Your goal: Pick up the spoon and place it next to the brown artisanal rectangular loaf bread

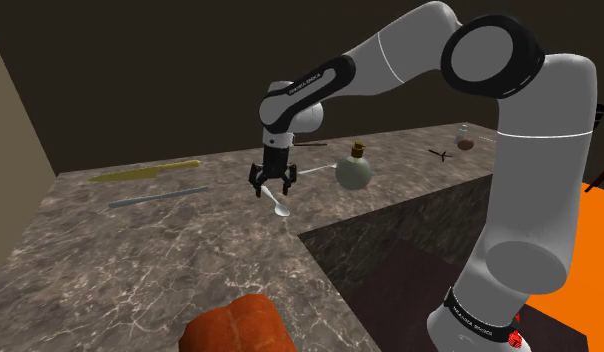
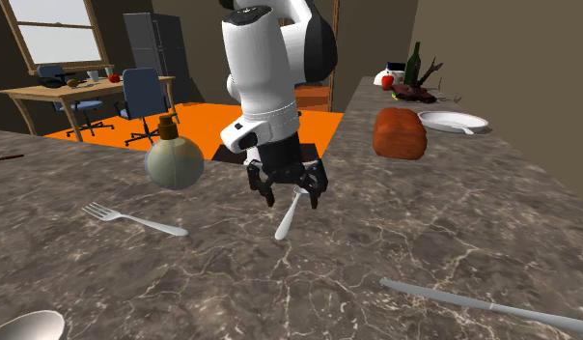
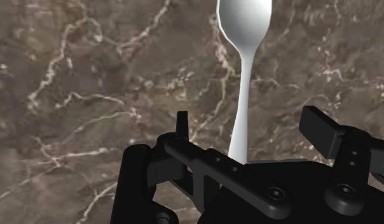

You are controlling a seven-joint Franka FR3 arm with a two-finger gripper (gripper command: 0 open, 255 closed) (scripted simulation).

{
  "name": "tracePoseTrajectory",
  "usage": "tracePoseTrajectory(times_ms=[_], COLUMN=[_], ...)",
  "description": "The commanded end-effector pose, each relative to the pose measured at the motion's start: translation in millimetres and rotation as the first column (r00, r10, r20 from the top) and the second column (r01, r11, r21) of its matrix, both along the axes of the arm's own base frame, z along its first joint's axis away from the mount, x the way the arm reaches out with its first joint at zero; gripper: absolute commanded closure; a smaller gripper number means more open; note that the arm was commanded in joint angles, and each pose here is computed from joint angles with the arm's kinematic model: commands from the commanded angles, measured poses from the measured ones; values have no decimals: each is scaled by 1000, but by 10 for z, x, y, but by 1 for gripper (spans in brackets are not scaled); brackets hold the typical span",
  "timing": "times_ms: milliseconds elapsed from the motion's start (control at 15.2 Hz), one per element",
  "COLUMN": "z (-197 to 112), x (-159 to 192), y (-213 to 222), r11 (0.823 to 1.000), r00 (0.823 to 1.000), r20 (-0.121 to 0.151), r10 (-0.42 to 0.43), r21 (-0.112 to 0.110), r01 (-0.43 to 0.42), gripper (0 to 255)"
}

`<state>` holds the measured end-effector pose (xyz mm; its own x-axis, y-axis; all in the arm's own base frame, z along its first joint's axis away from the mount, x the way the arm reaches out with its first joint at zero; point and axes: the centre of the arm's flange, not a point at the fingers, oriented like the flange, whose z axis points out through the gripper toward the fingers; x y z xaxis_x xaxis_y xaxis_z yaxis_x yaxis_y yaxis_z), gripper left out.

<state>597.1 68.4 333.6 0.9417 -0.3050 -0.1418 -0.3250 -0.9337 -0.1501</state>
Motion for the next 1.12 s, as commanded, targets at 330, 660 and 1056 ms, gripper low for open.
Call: tracePoseTrajectory(times_ms=[330, 660, 1056], z=[-9, -4, 96], x=[-1, -3, -2], y=[2, -2, 2], r11=[1000, 1000, 1000], r00=[1000, 1000, 1000], r20=[0, 0, 0], r10=[0, 0, 0], r21=[0, 0, 0], r01=[0, 0, 0], gripper=[255, 255, 255])
